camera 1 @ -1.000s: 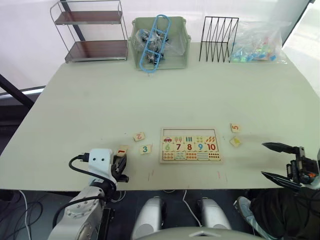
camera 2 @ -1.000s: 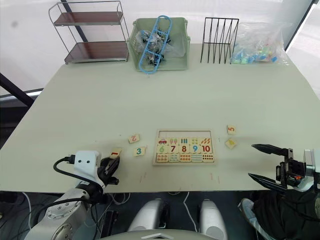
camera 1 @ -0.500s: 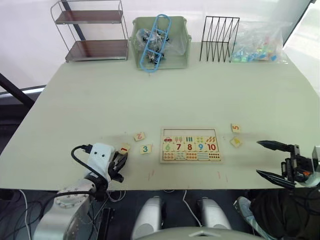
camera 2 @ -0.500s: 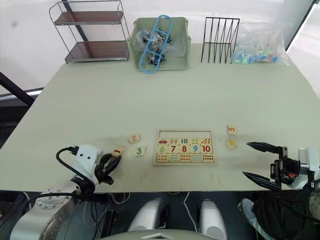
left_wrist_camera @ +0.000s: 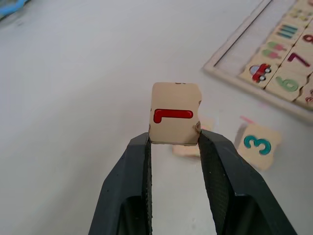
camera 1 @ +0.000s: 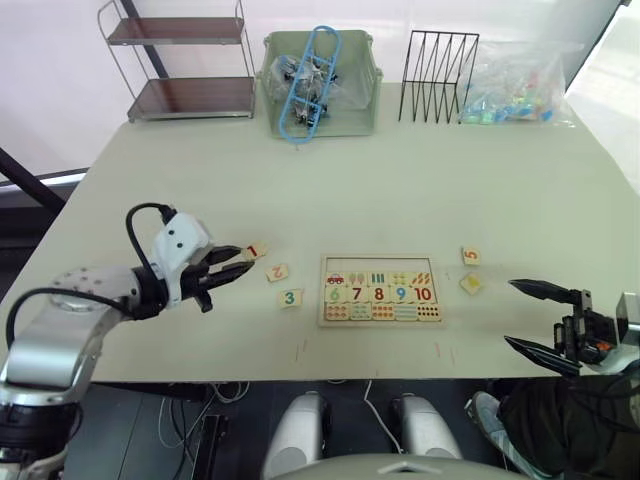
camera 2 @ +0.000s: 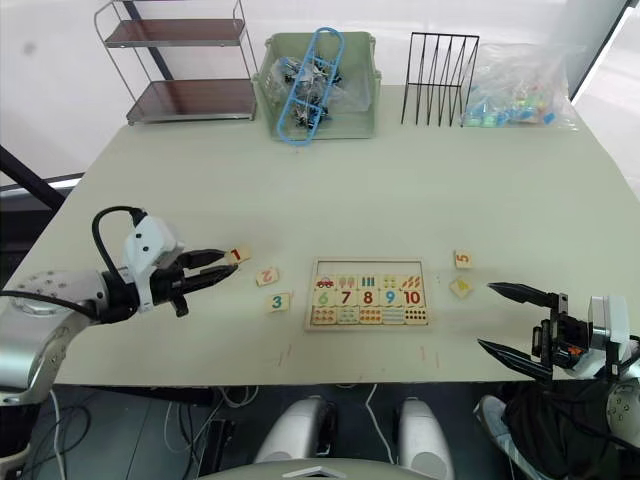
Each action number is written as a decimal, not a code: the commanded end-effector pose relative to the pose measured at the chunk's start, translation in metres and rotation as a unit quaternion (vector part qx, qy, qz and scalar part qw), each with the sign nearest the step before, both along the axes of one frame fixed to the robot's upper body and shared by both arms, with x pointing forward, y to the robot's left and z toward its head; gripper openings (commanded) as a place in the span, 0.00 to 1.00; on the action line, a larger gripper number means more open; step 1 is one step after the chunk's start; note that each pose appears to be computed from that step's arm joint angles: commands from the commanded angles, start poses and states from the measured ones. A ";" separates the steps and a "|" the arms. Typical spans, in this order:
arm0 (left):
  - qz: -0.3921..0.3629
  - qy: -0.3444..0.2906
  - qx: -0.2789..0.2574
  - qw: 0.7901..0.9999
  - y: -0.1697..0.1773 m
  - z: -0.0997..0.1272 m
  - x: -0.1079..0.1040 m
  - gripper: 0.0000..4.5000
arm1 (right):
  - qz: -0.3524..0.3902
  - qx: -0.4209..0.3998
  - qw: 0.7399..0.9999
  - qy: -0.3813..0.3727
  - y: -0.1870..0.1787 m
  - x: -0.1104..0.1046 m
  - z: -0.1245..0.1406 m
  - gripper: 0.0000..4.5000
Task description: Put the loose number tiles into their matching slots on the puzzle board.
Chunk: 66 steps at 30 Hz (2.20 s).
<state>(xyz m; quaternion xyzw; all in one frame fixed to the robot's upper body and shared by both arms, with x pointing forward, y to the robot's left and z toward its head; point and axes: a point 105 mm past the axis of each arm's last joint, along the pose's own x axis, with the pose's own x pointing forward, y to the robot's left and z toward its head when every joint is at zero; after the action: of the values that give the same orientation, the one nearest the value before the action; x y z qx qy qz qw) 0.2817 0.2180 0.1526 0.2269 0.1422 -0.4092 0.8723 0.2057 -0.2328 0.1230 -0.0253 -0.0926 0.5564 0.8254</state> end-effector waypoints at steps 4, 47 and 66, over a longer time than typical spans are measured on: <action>-0.115 0.015 0.035 0.993 -0.020 0.006 0.010 0.20 | -0.018 0.000 0.999 -0.037 -0.001 -0.002 0.010 1.00; -0.188 0.104 0.220 0.952 -0.102 -0.011 0.051 0.20 | -0.042 0.009 0.997 -0.062 0.013 0.004 0.015 1.00; -0.176 0.114 0.240 0.948 -0.111 -0.012 0.056 0.20 | -0.047 0.008 0.997 -0.061 0.014 0.002 0.016 1.00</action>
<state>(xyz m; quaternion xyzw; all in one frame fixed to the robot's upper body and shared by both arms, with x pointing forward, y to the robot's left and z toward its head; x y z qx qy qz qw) 0.3364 0.1111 0.1294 0.3878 0.3076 -0.5341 0.6853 0.2100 -0.2206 0.1304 -0.0469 -0.1320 0.5108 0.8482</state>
